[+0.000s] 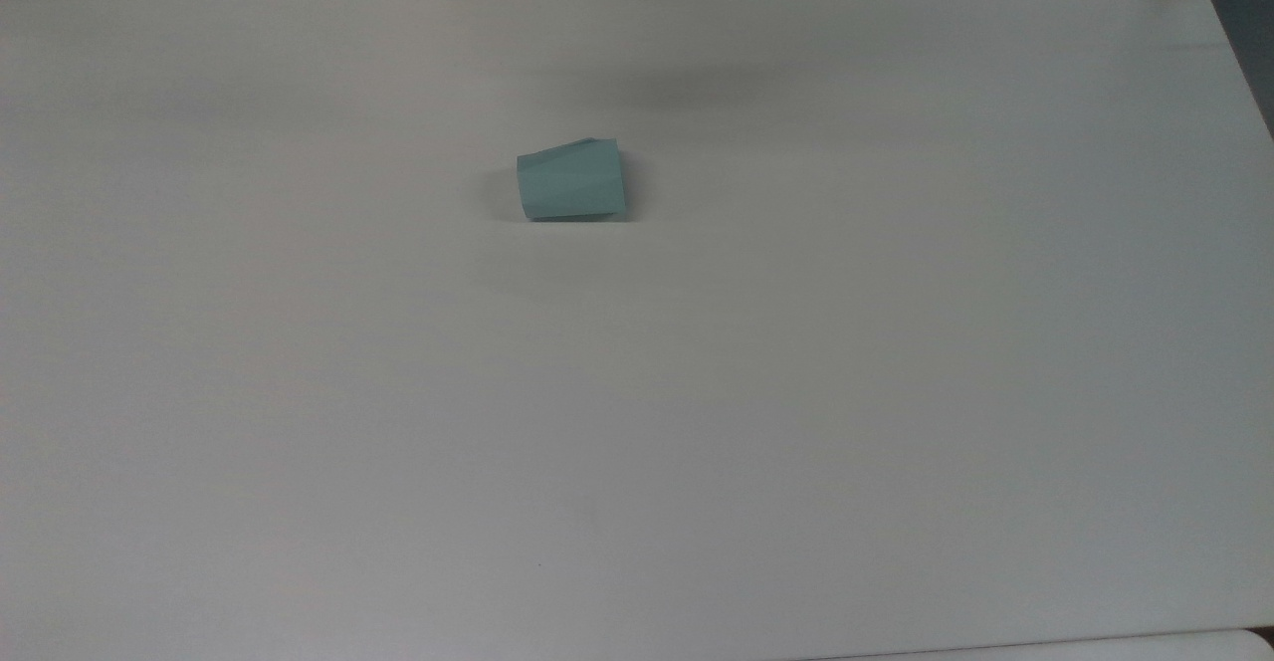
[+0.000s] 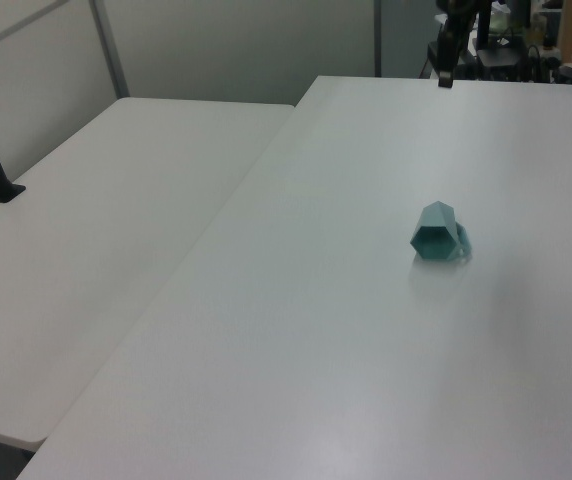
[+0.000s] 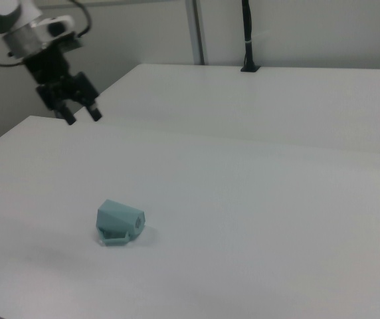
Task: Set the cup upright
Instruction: 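Move the gripper down toward the rim of the teal cup, then close the gripper on the rim of the lying teal cup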
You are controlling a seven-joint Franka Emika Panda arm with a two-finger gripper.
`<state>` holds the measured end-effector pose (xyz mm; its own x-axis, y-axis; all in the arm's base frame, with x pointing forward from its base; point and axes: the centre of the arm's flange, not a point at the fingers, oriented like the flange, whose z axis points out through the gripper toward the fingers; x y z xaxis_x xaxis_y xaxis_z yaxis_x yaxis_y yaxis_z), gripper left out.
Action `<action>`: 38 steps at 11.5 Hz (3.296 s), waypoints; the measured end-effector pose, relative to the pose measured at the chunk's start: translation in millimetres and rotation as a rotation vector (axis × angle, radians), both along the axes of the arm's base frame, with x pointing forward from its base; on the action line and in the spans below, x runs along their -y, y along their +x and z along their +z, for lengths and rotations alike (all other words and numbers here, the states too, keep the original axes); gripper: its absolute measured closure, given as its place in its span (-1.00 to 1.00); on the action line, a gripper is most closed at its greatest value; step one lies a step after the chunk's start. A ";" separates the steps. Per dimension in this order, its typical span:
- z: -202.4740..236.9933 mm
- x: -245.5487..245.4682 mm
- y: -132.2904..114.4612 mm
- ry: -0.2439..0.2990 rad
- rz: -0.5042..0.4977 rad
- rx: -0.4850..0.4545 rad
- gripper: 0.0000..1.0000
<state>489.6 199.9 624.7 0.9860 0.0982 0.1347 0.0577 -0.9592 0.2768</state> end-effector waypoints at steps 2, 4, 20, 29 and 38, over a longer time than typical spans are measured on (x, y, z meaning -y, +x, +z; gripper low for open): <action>-27.5 -63.1 -12.2 -0.142 0.021 0.065 -1.00; -81.1 -120.2 -23.9 -0.319 0.056 0.115 -1.00; -334.3 -174.6 -43.0 -0.787 0.075 0.203 -1.00; -366.9 -130.9 -18.6 -0.851 0.035 0.174 -0.73; -364.9 -115.6 -22.1 -0.917 0.035 0.179 0.80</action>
